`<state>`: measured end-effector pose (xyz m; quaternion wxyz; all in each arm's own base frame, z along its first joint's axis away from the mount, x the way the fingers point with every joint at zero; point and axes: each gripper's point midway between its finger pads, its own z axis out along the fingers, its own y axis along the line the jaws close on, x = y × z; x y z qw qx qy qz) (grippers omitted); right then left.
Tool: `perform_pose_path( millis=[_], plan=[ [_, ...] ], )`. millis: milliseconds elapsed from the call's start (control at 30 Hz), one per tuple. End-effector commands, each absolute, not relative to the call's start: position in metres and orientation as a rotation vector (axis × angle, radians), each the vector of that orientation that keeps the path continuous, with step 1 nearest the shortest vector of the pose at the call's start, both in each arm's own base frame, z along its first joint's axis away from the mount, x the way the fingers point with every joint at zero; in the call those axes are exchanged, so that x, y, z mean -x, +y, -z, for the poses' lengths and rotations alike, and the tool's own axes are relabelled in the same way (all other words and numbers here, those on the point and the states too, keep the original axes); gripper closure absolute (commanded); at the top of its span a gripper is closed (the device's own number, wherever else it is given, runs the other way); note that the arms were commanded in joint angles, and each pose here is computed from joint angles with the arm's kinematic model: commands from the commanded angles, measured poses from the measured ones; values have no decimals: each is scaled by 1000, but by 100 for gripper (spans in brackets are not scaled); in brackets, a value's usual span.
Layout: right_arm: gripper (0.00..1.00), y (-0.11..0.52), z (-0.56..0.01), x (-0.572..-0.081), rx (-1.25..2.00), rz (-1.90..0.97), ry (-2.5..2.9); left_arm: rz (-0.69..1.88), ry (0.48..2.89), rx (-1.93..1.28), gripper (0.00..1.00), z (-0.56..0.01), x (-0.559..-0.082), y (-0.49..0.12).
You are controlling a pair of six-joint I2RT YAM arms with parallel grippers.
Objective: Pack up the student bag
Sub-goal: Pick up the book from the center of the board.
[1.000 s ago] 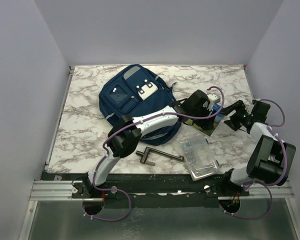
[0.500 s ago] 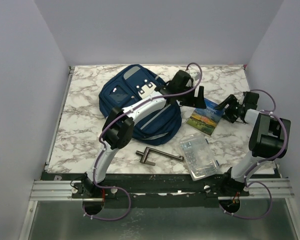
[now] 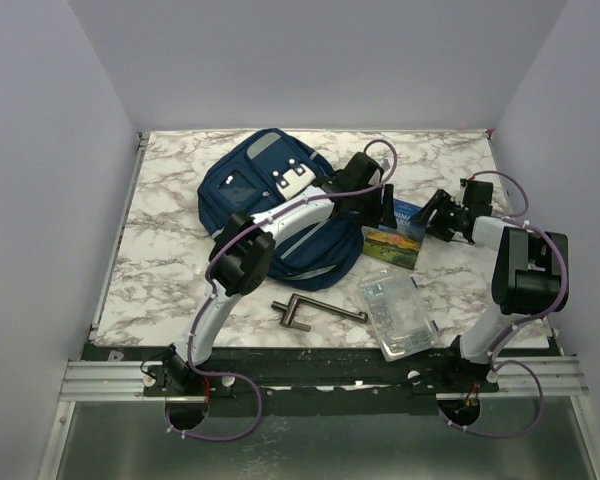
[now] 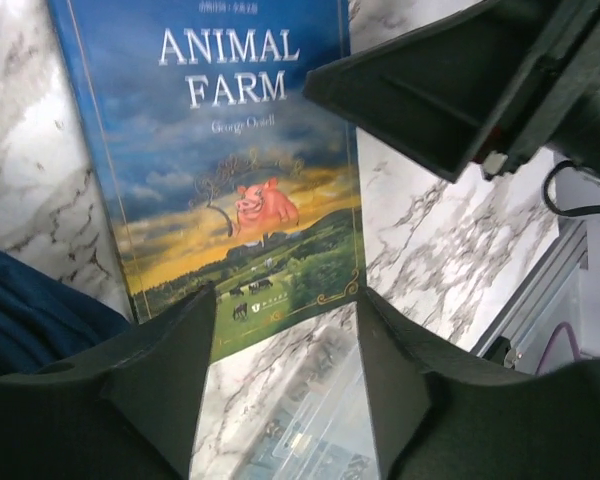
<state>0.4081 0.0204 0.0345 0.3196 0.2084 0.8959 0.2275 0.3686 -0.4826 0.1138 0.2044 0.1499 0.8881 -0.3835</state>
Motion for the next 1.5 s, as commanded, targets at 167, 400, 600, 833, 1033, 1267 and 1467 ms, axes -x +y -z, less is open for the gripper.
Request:
perform_pose_path(
  millis=[167, 400, 600, 833, 1033, 1267, 1467],
  plan=[
    [36, 56, -35, -369, -657, -866, 2380, 996, 2585, -383, 60, -77, -336, -486],
    [37, 57, -40, -360, -639, -857, 2393, 947, 2674, -314, 66, -52, -312, -478],
    [38, 65, -37, -342, -620, -905, 2403, 816, 2676, -248, 61, -28, -311, -459],
    [41, 74, -37, -330, -573, -969, 2395, 826, 2738, -256, 62, -7, -302, -459],
    [44, 87, -60, -325, -514, -1093, 2335, 825, 2744, -274, 63, -3, -301, -459],
    [49, 91, -63, -318, -472, -1119, 2317, 835, 2744, -291, 65, -2, -301, -461],
    [56, 86, -46, -312, -494, -1057, 2364, 841, 2734, -303, 65, -4, -302, -462]
  ],
)
